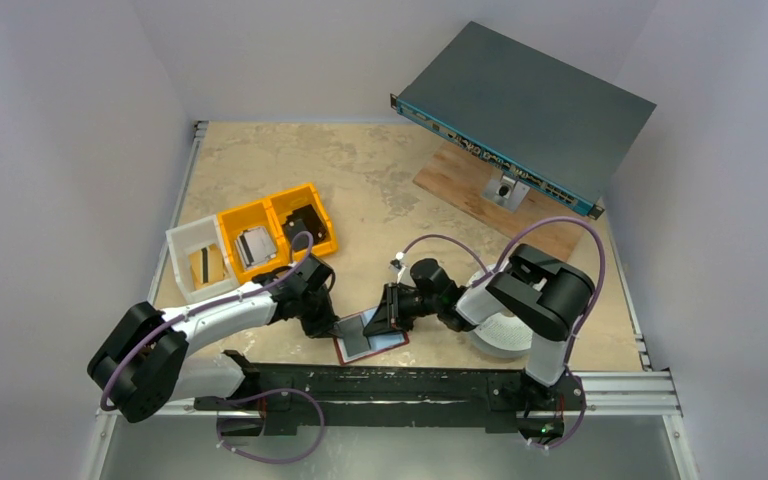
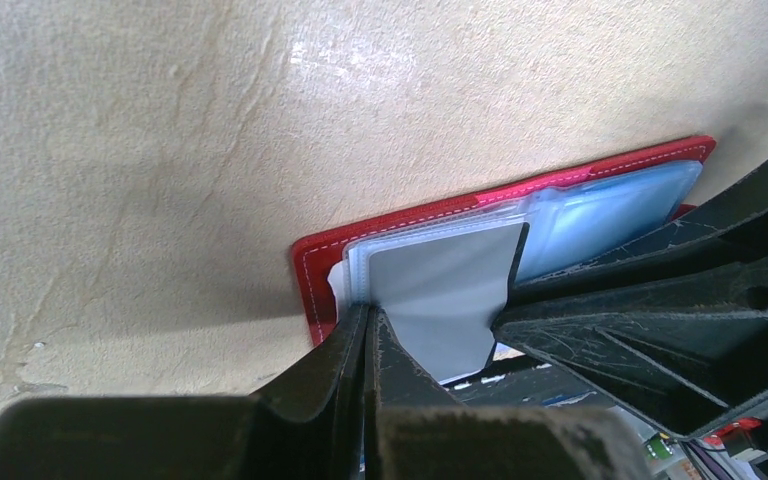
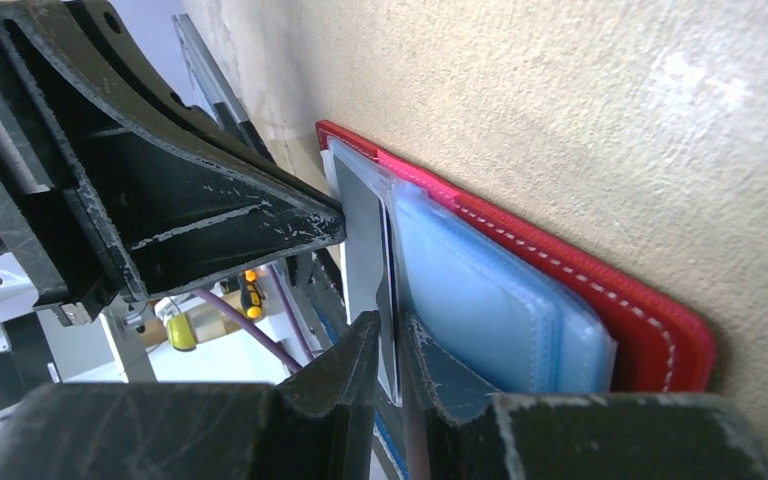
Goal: Take the credit cards out of the card holder
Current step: Remove the credit card from the card holder.
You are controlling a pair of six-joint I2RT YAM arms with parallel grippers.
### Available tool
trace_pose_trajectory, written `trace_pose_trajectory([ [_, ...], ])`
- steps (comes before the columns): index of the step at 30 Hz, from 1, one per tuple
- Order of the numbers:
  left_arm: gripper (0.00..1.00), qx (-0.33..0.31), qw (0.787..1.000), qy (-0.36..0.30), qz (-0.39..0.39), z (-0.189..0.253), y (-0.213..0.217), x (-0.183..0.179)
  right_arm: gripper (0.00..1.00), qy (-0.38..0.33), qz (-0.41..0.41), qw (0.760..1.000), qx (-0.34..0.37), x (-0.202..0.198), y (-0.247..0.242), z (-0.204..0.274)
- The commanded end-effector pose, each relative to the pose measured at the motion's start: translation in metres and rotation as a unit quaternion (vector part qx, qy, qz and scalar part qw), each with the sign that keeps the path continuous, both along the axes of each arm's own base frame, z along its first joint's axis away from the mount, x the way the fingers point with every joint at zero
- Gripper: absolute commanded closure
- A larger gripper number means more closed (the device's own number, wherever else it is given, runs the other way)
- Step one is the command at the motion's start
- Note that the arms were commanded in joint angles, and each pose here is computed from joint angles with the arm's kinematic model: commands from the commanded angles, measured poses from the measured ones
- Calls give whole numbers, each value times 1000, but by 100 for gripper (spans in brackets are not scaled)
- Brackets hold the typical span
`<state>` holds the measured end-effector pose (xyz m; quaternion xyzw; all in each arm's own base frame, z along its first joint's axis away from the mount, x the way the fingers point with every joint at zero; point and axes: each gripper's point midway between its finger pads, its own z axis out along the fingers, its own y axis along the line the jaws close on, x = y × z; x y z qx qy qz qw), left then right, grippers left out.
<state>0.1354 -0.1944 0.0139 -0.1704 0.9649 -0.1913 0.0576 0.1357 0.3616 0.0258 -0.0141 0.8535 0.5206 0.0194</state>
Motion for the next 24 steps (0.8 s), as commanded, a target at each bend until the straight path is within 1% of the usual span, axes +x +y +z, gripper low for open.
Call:
trace_pose_trajectory([
  [1,100,31,999,-10,-1,-12,10,2,88,-16,19,999,45,-3,17,20],
  [4,100,52,999,-7,4,-15,19,0,93,-17,12,999,41,-3,14,22],
  [8,100,85,996,0,15,-19,35,-3,98,-22,-10,1000,15,1,6,17],
  [10,100,101,995,4,21,-21,42,-5,99,-23,-22,999,7,3,3,16],
  [16,100,118,992,5,34,-25,53,-5,99,-28,-39,999,-16,6,-4,12],
  [20,100,117,992,5,35,-26,54,-4,100,-32,-41,998,-23,7,-6,10],
  [21,100,115,993,6,33,-26,53,-4,99,-32,-40,998,-24,7,-6,9],
  [22,100,111,993,5,31,-26,51,-4,96,-34,-38,998,-26,7,-5,8],
  [24,100,108,994,3,28,-26,49,-3,87,-36,-35,998,-30,8,-4,6],
])
